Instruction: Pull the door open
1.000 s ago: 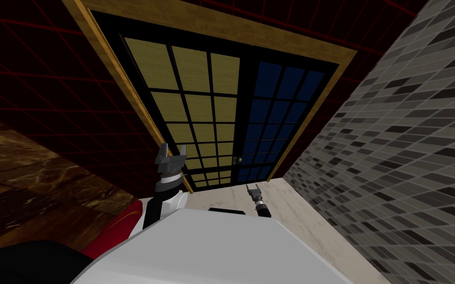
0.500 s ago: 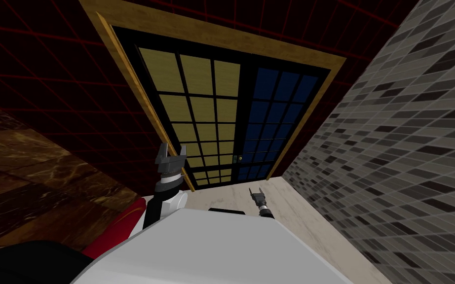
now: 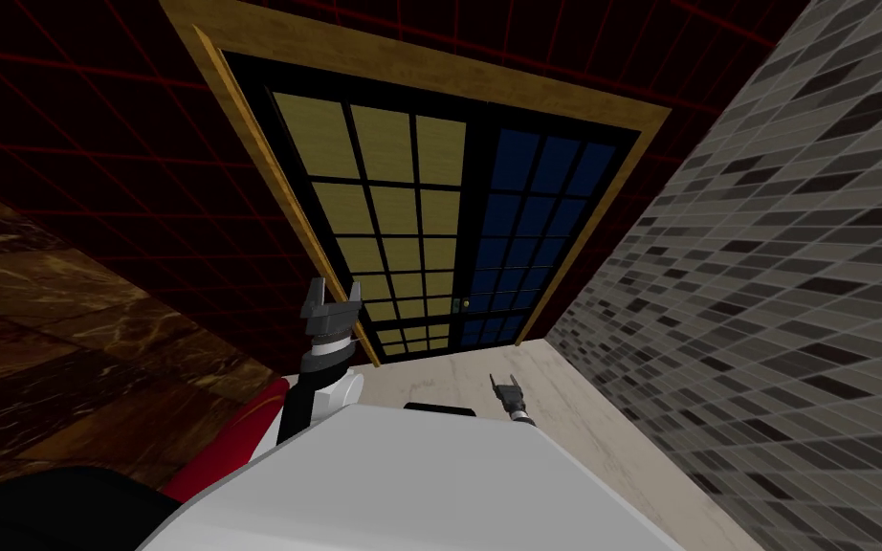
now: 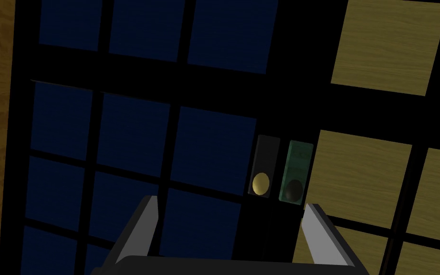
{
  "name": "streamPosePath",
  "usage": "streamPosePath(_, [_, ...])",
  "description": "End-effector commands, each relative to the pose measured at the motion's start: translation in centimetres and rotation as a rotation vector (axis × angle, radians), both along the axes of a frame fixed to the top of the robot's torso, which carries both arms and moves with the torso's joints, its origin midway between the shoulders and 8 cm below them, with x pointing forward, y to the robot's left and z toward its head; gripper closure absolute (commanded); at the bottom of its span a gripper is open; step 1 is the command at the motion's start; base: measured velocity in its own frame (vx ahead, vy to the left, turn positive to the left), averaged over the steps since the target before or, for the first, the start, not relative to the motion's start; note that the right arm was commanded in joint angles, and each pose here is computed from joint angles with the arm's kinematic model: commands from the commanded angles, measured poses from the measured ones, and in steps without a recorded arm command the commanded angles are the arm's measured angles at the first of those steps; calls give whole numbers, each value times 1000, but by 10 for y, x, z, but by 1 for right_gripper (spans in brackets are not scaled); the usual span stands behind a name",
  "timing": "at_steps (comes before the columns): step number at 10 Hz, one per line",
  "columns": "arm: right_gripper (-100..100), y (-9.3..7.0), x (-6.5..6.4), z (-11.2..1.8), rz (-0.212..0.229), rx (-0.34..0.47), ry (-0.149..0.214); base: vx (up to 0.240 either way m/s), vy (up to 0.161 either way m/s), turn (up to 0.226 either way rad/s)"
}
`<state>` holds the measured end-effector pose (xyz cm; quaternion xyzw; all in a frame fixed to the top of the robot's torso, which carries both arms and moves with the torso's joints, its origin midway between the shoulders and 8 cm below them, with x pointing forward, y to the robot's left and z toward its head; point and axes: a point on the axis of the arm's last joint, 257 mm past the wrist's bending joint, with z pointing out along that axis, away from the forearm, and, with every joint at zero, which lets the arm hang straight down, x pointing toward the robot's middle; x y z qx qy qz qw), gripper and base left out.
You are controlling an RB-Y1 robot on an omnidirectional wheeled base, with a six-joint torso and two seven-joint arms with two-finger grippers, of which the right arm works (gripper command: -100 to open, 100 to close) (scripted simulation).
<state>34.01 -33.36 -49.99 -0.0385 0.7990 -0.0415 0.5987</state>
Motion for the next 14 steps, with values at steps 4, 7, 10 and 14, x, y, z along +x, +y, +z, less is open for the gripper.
streamPosePath(4, [-100,-35,-46,-27,-85,-23,92,-110,24,13])
streamPosePath(7, [-100,-29,-38,-30,-123,-4,87,9,-27,83])
streamPosePath(10, [-100,-14,-16,-21,-116,14,51,152,-67,64])
streamPosePath(14, [-100,6,13,-7,-98,36,1,131,-39,56])
